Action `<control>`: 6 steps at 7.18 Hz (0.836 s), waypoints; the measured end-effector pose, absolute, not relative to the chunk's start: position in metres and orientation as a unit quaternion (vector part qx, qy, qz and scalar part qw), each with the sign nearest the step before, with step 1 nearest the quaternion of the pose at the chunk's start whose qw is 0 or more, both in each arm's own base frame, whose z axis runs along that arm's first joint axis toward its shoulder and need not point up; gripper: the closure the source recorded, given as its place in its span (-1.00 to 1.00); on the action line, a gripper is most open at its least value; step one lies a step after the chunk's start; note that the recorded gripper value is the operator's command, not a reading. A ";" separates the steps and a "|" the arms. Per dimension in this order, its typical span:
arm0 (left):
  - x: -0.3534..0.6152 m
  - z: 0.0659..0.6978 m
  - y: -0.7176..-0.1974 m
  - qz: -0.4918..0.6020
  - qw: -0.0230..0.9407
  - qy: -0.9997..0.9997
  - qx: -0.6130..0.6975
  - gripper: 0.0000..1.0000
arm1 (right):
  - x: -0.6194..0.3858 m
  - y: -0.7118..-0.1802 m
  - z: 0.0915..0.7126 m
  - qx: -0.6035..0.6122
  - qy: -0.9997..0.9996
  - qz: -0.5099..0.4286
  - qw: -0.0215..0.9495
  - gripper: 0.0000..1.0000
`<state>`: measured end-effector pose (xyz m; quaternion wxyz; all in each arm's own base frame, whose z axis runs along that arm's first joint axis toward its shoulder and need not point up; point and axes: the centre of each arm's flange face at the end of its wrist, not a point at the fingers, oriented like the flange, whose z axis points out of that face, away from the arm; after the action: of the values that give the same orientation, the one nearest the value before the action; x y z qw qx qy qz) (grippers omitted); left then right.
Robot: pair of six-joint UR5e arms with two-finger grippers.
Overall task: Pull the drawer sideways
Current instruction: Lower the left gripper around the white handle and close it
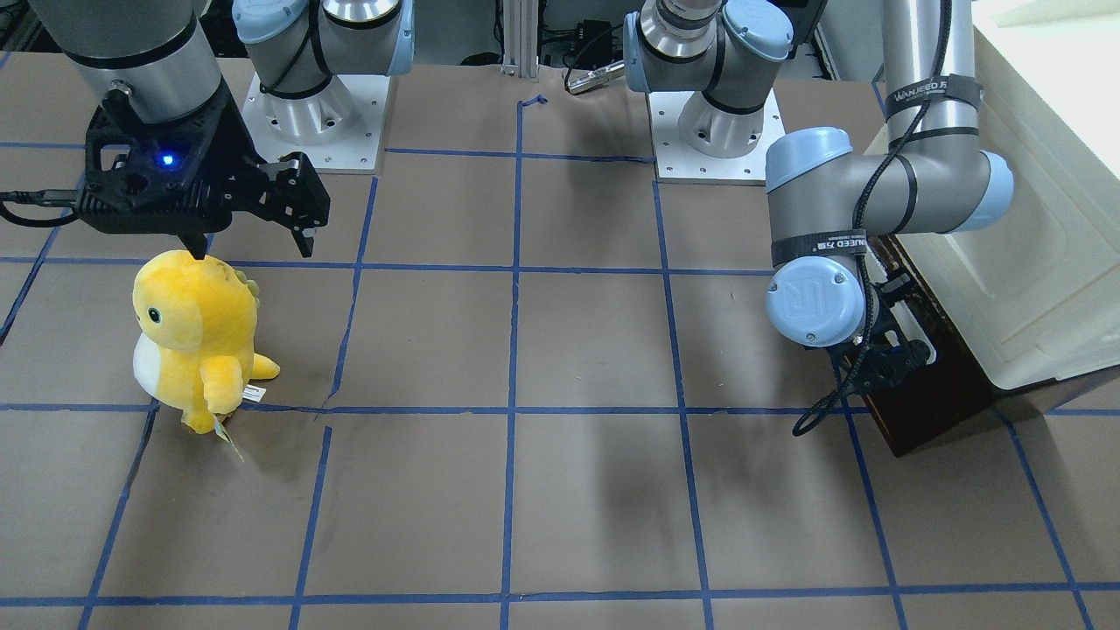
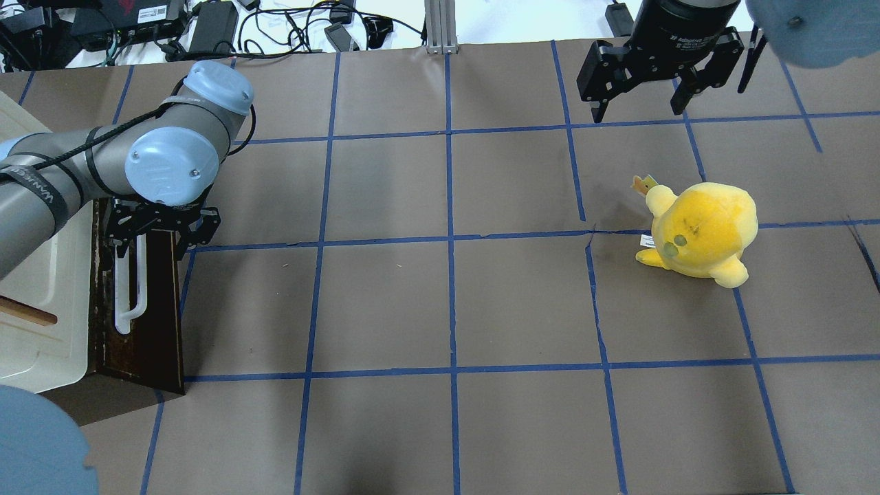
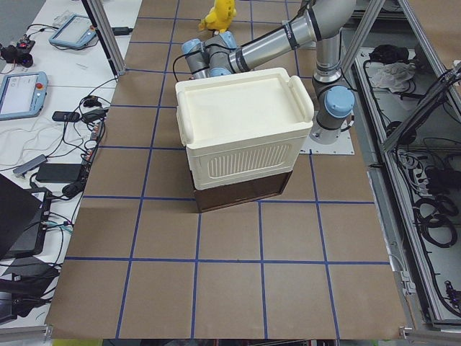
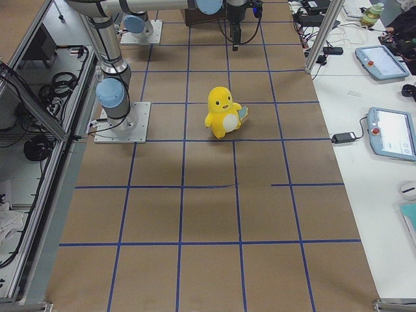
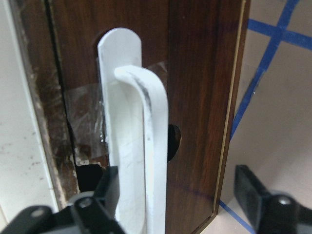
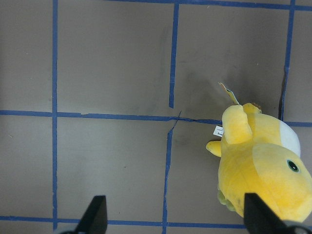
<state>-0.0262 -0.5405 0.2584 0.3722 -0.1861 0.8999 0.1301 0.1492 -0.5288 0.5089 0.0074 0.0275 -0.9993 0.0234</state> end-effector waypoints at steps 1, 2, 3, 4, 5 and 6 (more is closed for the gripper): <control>-0.026 0.259 -0.541 0.128 0.372 0.900 -0.190 -0.48 | 0.149 -0.529 0.509 0.028 -0.999 0.023 0.007 -1.00; -0.027 0.259 -0.542 0.127 0.370 0.900 -0.192 -0.35 | 0.149 -0.529 0.509 0.028 -0.999 0.023 0.007 -1.00; -0.028 0.259 -0.542 0.128 0.364 0.902 -0.194 -0.31 | 0.149 -0.529 0.509 0.028 -0.999 0.023 0.007 -1.00; -0.029 0.259 -0.541 0.129 0.361 0.903 -0.196 -0.29 | 0.149 -0.529 0.509 0.028 -0.999 0.023 0.007 -1.00; -0.029 0.259 -0.539 0.130 0.360 0.903 -0.195 -0.17 | 0.149 -0.529 0.509 0.027 -0.999 0.023 0.007 -1.00; -0.029 0.259 -0.538 0.133 0.361 0.903 -0.193 -0.17 | 0.149 -0.529 0.509 0.027 -0.999 0.023 0.007 -1.00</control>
<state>-0.0287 -0.5379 0.2591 0.3614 -0.1926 0.9025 0.1334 0.1494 -0.5288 0.5089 0.0068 0.0275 -0.9993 0.0233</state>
